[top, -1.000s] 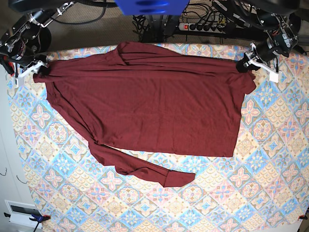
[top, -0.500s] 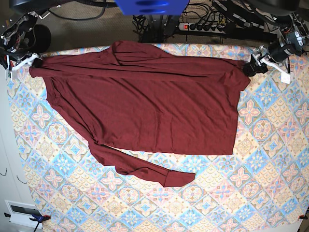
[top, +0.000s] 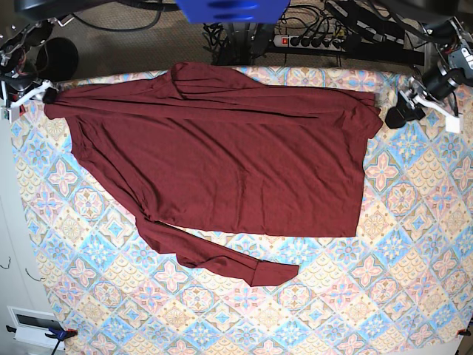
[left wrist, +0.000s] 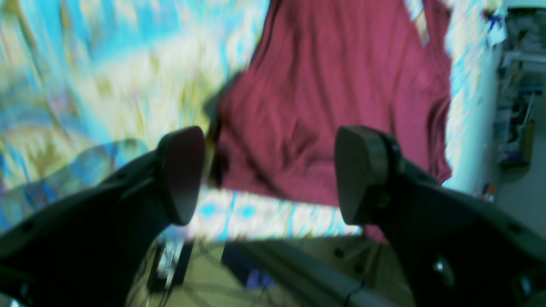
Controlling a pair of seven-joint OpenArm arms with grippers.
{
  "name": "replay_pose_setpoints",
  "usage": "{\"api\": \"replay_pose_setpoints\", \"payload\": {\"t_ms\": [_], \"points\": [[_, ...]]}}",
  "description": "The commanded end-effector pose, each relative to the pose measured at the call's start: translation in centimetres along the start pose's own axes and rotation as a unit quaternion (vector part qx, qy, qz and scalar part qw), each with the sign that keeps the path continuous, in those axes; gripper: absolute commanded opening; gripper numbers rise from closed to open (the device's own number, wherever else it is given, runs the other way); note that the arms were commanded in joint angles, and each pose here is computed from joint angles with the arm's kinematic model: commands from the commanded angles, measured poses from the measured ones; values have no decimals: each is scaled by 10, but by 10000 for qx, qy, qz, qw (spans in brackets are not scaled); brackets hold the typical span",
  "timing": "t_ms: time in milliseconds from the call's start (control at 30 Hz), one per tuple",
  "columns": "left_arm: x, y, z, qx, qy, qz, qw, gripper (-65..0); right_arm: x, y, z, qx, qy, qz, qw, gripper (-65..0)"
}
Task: Layout the t-shirt on the table in an organized manner, then fold the t-shirt properly
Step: 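Drag the shirt edge with both grippers, then release with the left gripper, then move both grippers along the shirt sides toward the hem and grasp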
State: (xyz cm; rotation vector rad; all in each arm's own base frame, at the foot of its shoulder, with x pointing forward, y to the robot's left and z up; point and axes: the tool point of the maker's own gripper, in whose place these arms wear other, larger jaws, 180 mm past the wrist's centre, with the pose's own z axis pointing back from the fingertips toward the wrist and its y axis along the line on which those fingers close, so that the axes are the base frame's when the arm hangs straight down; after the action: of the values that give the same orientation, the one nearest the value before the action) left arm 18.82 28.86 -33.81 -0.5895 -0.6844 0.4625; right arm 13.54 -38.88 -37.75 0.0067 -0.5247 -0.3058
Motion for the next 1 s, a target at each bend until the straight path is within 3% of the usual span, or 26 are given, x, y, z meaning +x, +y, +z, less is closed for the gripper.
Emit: {"api": "replay_pose_setpoints", "payload": {"t_ms": [0,300,600,833,967], "points": [[12,-7,3,-86,-150,-135,9998,-184,17,-9,12,-156,-277,98,9994,-374],[55,-27,-2,-348,-708,-322,9964,-184,48,-6,31,-371,-747,378,9958,-374],[114,-46,-22,-440,-1248,-524,9898,-184,96,39,14,129,-1138,762,9905,-374],[156,-46,-75,-516,-1049,-72,9931,-184,139,82,5,564,-1467,1152,9808,-374],[167,-56,-106,-459,-689,-79,9965,-184,155,101,4,745,-1668,1315,9743,-374]]}}
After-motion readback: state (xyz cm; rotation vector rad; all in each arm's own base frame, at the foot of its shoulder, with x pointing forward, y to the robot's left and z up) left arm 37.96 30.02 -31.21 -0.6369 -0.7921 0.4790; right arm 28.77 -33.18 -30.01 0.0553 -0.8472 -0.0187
